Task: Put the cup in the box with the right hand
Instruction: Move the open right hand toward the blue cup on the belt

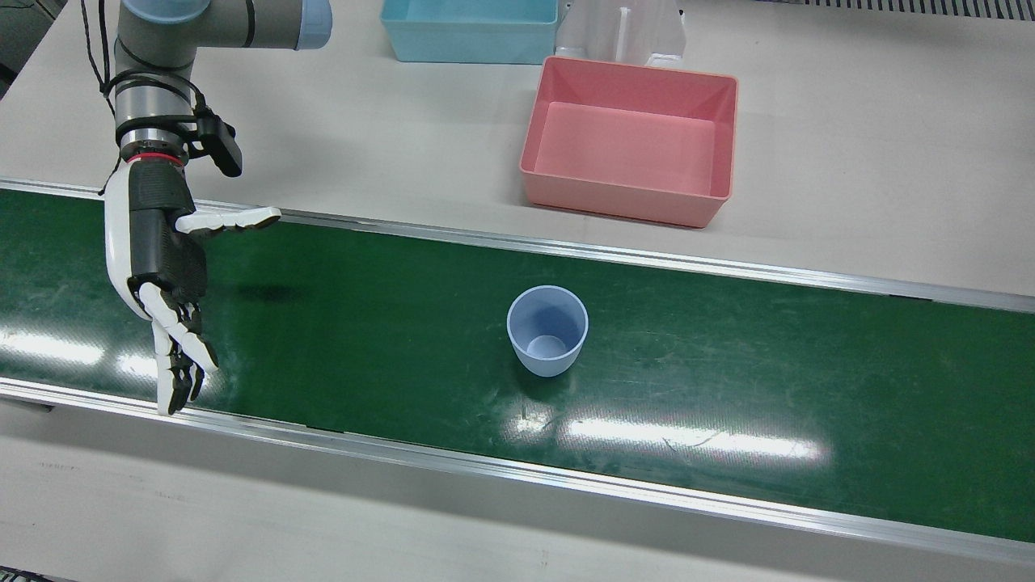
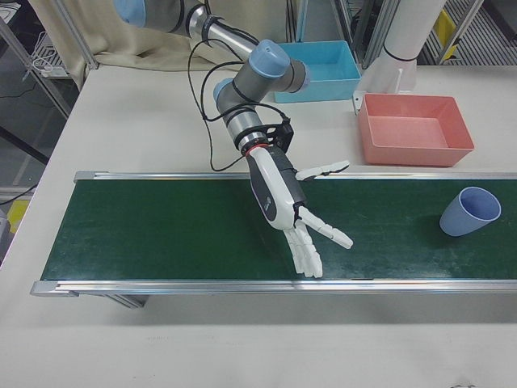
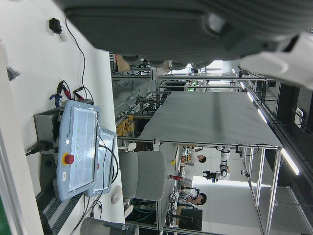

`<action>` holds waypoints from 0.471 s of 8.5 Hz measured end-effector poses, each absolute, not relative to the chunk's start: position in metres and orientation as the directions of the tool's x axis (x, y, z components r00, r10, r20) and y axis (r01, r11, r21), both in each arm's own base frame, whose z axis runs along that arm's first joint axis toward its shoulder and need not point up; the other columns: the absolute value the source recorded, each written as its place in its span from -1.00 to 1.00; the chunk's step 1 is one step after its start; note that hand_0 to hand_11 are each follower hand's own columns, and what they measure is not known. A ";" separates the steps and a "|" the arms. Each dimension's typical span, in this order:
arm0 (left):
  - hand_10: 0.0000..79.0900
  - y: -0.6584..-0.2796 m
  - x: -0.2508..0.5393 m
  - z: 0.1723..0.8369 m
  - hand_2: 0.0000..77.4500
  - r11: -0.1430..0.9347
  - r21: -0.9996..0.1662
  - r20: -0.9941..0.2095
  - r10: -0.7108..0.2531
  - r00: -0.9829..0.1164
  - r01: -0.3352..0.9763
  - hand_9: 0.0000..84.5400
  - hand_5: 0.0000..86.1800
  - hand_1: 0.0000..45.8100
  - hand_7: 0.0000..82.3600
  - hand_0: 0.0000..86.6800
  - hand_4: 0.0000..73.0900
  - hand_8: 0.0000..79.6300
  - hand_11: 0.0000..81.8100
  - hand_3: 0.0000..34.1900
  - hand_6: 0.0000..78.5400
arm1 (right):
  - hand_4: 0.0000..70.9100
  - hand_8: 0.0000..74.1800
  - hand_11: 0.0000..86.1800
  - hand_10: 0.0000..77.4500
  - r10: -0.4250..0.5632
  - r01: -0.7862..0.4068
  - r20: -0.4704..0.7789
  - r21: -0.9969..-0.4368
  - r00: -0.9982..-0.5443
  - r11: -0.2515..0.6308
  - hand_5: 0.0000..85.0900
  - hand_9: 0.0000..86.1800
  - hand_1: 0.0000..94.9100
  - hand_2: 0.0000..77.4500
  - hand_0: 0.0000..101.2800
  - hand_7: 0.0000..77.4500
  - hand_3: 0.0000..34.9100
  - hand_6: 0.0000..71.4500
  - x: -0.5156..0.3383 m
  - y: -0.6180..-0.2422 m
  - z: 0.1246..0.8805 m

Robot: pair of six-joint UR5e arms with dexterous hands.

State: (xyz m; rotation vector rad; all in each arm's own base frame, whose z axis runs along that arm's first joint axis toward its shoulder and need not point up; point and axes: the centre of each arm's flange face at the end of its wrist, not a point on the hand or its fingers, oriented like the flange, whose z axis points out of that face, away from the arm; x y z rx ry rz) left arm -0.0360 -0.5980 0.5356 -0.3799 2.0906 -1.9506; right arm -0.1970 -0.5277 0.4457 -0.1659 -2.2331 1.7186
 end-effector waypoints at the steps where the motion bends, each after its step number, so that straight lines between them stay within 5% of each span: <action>1: -1.00 -0.598 -0.036 0.536 -0.99 0.066 -0.998 -0.009 -0.360 -0.933 -0.016 -1.00 -1.00 -0.98 -1.00 -1.00 -1.00 -1.00 -1.00 -1.00 -1.00 | -0.98 -1.00 -0.97 -1.00 0.282 -0.101 0.179 -0.957 -0.943 0.270 -0.87 -0.99 -0.59 -0.92 0.06 -0.96 -0.40 -0.95 -0.197 -0.528 0.446; 4: -1.00 -0.598 -0.036 0.535 -0.99 0.067 -0.998 -0.009 -0.360 -0.933 -0.016 -1.00 -1.00 -0.98 -1.00 -1.00 -1.00 -1.00 -1.00 -1.00 -1.00 | -0.98 -0.99 -0.97 -1.00 0.282 -0.102 0.180 -0.957 -0.942 0.270 -0.86 -0.99 -0.59 -0.97 0.13 -0.96 -0.40 -0.95 -0.198 -0.528 0.447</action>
